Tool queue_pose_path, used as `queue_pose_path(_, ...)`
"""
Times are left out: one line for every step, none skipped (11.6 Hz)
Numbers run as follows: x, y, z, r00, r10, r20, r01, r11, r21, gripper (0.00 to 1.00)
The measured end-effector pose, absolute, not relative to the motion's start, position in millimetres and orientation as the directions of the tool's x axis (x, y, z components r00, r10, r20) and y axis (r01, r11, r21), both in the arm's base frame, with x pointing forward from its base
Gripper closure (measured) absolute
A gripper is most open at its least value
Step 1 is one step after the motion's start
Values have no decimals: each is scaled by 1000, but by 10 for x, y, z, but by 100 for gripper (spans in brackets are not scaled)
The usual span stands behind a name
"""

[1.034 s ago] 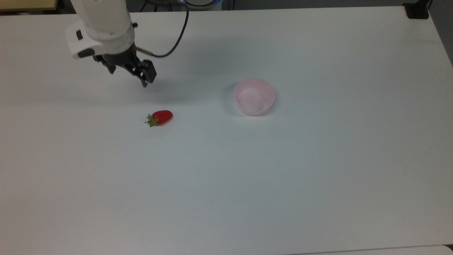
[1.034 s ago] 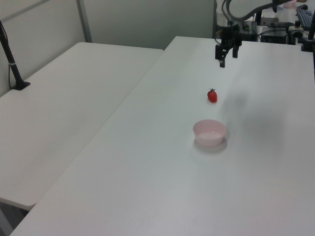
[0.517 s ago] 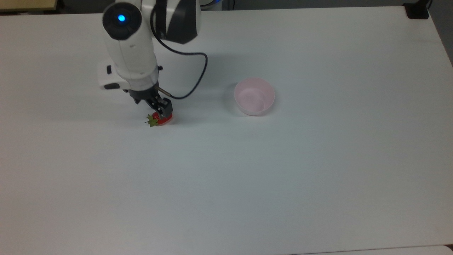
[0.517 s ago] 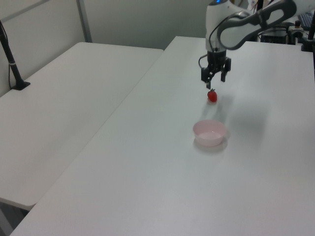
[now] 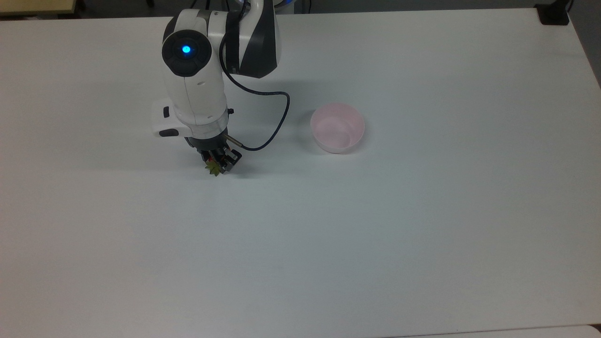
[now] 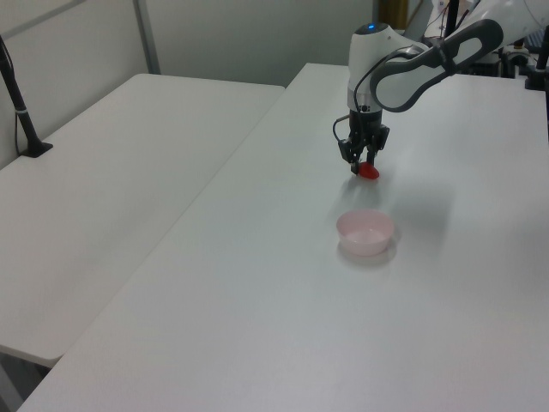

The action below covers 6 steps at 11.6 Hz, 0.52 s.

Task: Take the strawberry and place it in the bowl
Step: 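Carry the strawberry over to the pink bowl and lower it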

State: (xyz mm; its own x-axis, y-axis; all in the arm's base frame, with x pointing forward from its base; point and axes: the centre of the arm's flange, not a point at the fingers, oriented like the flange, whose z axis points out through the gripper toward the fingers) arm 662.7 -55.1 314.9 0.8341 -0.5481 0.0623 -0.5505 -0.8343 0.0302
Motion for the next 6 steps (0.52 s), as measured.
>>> queue_pose_path(6631, -546, 3163, 846, -528, 72, -531, -846, 43, 55)
queue_pose_path(6632, -489, 3197, 877, -476, 71, -480, -876, 55, 55)
queue_pose_path(6617, -356, 3277, 912, -406, 50, -409, -911, 63, 55)
queue_pose_path(6589, -156, 3438, 939, -342, 31, -344, -937, 62, 55)
queue_pose_path(6543, 101, 3636, 956, -292, 22, -293, -954, 56, 55)
queue_pose_path(6490, 402, 3810, 969, -247, 21, -248, -968, 45, 55)
